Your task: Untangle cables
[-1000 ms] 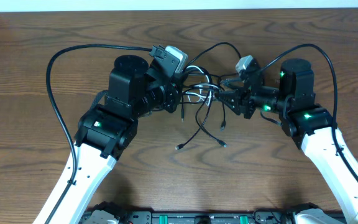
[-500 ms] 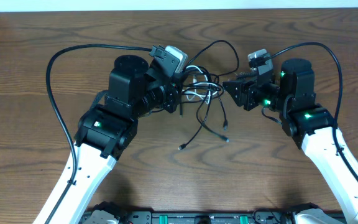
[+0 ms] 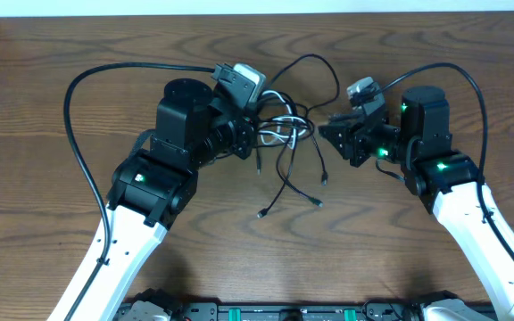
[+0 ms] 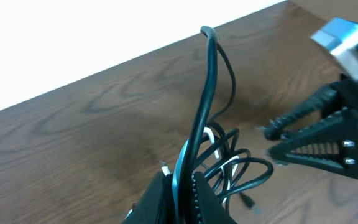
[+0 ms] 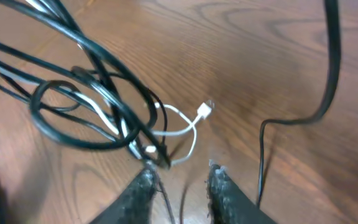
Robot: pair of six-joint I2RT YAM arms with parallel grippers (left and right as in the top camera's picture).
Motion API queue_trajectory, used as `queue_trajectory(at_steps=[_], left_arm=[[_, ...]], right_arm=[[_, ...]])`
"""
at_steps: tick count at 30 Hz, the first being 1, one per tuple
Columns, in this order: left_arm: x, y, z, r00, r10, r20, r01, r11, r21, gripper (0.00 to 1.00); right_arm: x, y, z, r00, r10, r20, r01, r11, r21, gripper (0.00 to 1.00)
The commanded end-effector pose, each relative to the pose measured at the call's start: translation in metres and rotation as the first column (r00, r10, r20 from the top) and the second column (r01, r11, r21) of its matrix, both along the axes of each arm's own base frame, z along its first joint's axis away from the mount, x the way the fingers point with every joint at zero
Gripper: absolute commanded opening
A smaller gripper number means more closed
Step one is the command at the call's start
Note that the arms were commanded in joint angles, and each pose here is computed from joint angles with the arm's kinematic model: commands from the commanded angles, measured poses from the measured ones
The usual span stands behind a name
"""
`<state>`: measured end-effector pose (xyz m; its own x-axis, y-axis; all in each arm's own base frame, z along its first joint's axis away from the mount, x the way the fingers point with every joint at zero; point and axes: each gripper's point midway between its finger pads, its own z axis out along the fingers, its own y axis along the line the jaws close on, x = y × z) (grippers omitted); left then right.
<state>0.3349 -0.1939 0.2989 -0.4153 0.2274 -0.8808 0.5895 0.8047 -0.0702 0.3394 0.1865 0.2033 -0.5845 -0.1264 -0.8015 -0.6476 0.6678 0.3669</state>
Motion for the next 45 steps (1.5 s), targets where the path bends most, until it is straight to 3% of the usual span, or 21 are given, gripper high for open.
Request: queue_trajectory(at_steps=[1,10,13,31,39,45], left_arm=[[0.007,0.007,0.007,0.998,0.054,0.023,-0.054,0.999,-0.002,0.08],[0.01,0.006,0.015,0.995,0.097,0.0,-0.097,0.991,-0.089,0.08],[0.011,0.003,0.019,0.995,0.102,-0.015,-0.103,0.986,-0.128,0.07],[-0.011,-0.023,0.023,0.995,-0.079,-0.059,0.065,0.975,-0.211,0.08],[-0.023,-0.035,0.025,0.983,-0.164,-0.078,0.139,0.957,-0.256,0.08],[-0.028,-0.039,0.027,0.976,-0.202,-0.084,0.173,0.946,-0.274,0.08]], right_arm=[[-0.003,0.001,0.008,0.999,0.027,0.028,-0.027,1.0,0.005,0.21],[-0.01,0.008,0.011,0.996,0.077,0.037,-0.078,0.997,0.02,0.18],[-0.01,0.01,0.012,0.995,0.087,0.047,-0.088,0.996,0.02,0.26],[-0.008,0.016,0.016,0.993,0.088,0.084,-0.089,0.996,0.011,0.25],[-0.004,0.012,0.013,0.995,0.059,0.083,-0.058,0.998,-0.01,0.56],[-0.003,0.012,0.012,0.995,0.059,0.081,-0.059,0.998,-0.01,0.65]])
